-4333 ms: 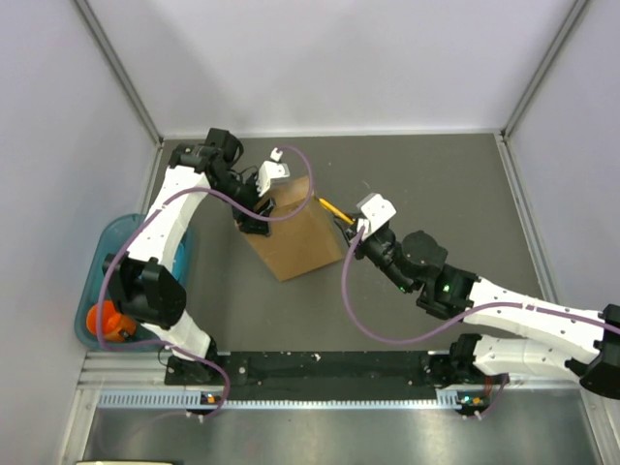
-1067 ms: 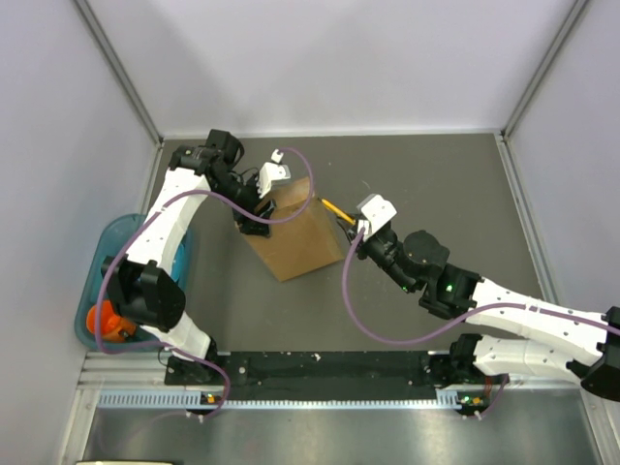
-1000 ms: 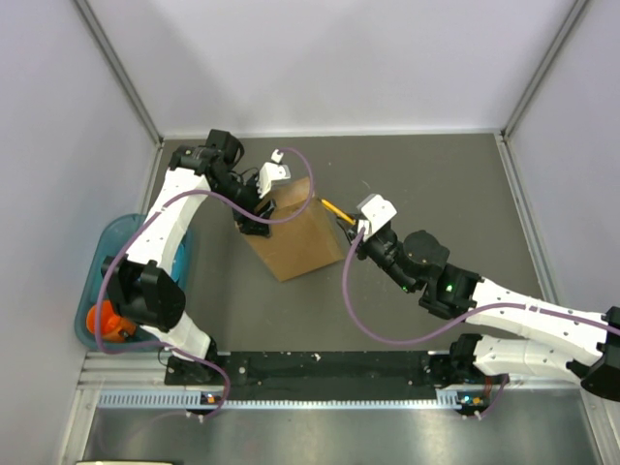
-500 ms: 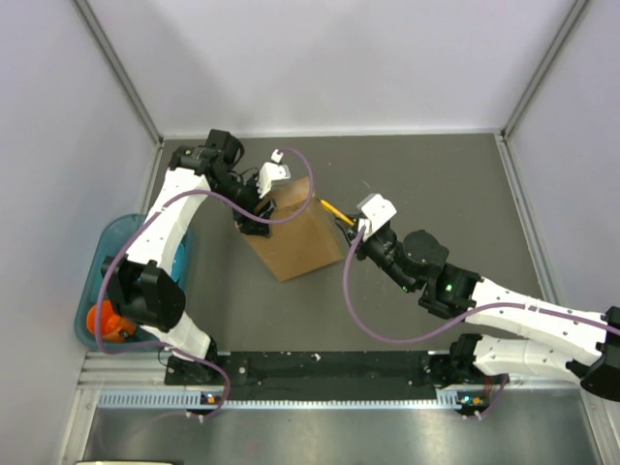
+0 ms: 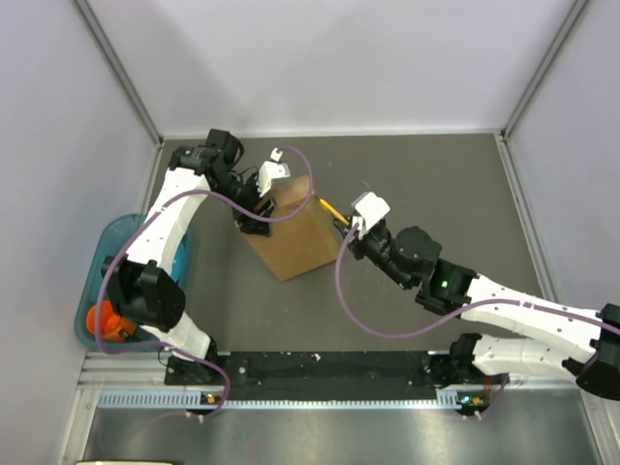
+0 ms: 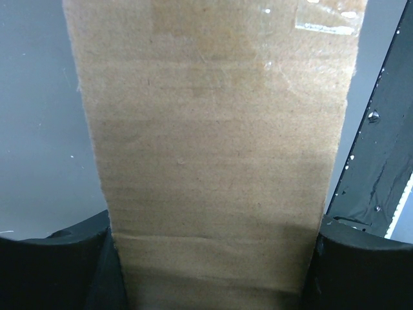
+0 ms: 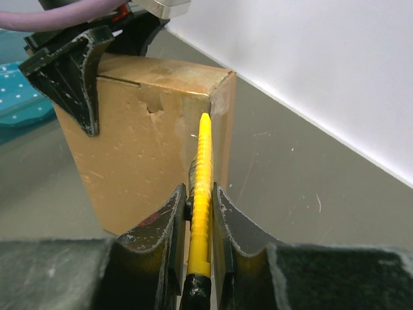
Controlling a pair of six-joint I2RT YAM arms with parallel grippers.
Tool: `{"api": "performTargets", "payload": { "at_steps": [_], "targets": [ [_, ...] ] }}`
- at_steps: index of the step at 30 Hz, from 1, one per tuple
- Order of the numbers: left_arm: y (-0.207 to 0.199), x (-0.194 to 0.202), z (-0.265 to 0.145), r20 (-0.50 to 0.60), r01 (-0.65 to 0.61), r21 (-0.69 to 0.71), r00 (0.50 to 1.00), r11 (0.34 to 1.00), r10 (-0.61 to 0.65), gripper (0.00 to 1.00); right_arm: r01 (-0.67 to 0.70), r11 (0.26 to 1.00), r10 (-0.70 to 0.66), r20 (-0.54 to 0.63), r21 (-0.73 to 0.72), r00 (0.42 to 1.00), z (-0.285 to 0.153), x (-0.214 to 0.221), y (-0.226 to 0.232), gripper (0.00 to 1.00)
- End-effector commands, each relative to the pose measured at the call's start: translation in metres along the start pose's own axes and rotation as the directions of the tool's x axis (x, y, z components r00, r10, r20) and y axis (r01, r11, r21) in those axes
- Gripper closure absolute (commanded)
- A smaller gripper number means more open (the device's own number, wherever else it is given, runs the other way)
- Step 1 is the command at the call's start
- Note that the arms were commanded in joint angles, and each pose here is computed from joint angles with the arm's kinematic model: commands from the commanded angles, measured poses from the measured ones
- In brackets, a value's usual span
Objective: Unpack the express box
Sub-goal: Cut the express box at the center of the board.
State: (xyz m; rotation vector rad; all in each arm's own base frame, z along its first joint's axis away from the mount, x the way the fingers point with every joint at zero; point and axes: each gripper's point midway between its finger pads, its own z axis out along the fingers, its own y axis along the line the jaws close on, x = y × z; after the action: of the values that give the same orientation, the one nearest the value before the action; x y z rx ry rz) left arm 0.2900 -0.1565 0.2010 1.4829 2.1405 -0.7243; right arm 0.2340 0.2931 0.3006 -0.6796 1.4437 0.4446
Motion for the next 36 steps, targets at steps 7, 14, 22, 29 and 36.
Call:
{"api": "performTargets", "payload": {
  "at_steps": [7, 14, 22, 29, 36],
  "targets": [
    [-0.069, 0.077, 0.031, -0.33, 0.138, 0.293, 0.943, 0.946, -0.035, 1.0, -0.007, 0.996, 0.003, -0.046, -0.088, 0.999, 0.01, -0.004, 0.01, 1.0],
    [-0.066, 0.075, 0.033, -0.34, 0.148, 0.287, 0.939, 0.946, -0.043, 1.0, -0.017, 0.993, 0.006, -0.092, -0.118, 0.996, 0.017, 0.011, 0.019, 1.0],
    [-0.063, 0.073, 0.035, -0.352, 0.172, 0.28, 0.934, 0.945, -0.066, 1.0, -0.06, 0.989, 0.032, -0.203, -0.134, 0.979, 0.019, 0.055, 0.031, 1.0],
    [-0.061, 0.075, 0.037, -0.361, 0.179, 0.282, 0.93, 0.943, -0.068, 1.0, -0.076, 0.991, 0.041, -0.296, -0.108, 0.954, 0.007, 0.091, 0.031, 1.0],
    [-0.061, 0.075, 0.038, -0.364, 0.19, 0.279, 0.928, 0.941, -0.079, 1.0, -0.071, 0.996, 0.048, -0.359, -0.051, 0.932, -0.001, 0.106, 0.022, 1.0]
  ]
}}
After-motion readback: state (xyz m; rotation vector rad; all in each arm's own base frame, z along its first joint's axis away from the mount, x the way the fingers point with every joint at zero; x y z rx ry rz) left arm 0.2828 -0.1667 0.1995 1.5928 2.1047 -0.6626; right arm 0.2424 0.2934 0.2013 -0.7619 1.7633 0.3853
